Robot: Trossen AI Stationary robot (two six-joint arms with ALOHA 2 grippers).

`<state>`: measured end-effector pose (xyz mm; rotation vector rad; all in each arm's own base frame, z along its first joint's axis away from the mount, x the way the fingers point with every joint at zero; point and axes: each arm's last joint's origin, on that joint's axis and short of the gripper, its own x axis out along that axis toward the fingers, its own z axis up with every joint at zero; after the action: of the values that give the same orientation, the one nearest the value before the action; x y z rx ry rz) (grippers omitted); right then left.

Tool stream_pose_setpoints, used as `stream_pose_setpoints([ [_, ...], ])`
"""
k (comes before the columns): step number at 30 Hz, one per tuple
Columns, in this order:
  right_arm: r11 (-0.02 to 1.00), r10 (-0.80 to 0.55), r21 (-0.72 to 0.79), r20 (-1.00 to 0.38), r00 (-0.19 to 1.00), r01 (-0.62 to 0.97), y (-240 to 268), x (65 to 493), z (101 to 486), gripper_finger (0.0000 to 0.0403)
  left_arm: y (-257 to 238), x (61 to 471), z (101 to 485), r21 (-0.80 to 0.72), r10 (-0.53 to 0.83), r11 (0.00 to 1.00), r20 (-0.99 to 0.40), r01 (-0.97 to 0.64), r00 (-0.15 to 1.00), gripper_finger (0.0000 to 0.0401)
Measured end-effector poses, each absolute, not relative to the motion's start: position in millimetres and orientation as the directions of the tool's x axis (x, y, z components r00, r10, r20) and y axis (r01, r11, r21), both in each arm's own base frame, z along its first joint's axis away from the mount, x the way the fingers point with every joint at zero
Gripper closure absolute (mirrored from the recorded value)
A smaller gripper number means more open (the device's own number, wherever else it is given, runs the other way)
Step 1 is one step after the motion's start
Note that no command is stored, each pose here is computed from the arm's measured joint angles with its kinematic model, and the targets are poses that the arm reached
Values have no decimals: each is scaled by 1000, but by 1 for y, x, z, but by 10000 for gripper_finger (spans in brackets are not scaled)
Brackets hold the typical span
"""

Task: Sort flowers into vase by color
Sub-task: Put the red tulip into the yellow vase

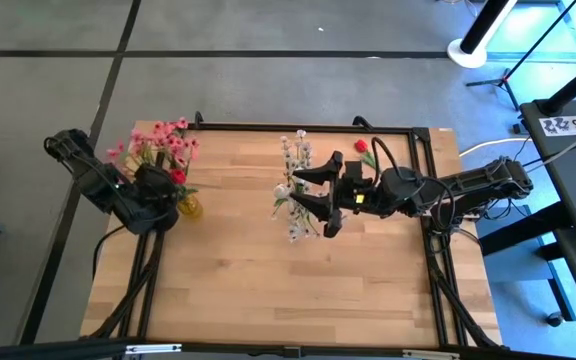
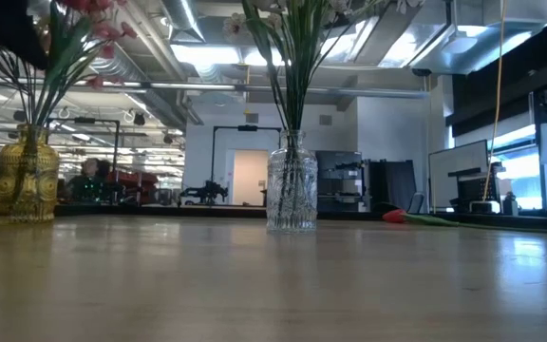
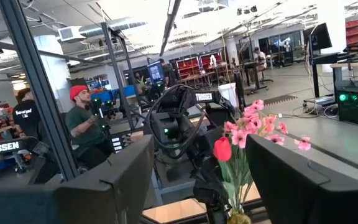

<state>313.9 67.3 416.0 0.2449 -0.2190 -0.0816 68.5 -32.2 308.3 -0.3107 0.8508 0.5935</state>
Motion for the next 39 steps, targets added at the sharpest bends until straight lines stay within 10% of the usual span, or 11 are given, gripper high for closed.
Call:
stream_pose_setpoints([
  [11, 958, -109, 281, 145, 983, 65, 67, 315, 410, 150, -37, 66, 313, -83, 176, 850, -885, -520, 430, 250],
  [24, 959, -114, 281, 241, 964, 44, 62, 293, 433, 150, -44, 65, 371, -417, -182, 862, -786, -290, 590, 254],
  [31, 907, -321, 327, 124, 939, 267, 48, 258, 442, 150, -51, 75, 420, -593, -354, 805, -454, 19, 818, 254],
  [39, 561, -654, 423, -301, 694, 711, 4, 212, 406, 150, -59, 89, 460, -455, -348, 843, -58, 286, 936, 255],
])
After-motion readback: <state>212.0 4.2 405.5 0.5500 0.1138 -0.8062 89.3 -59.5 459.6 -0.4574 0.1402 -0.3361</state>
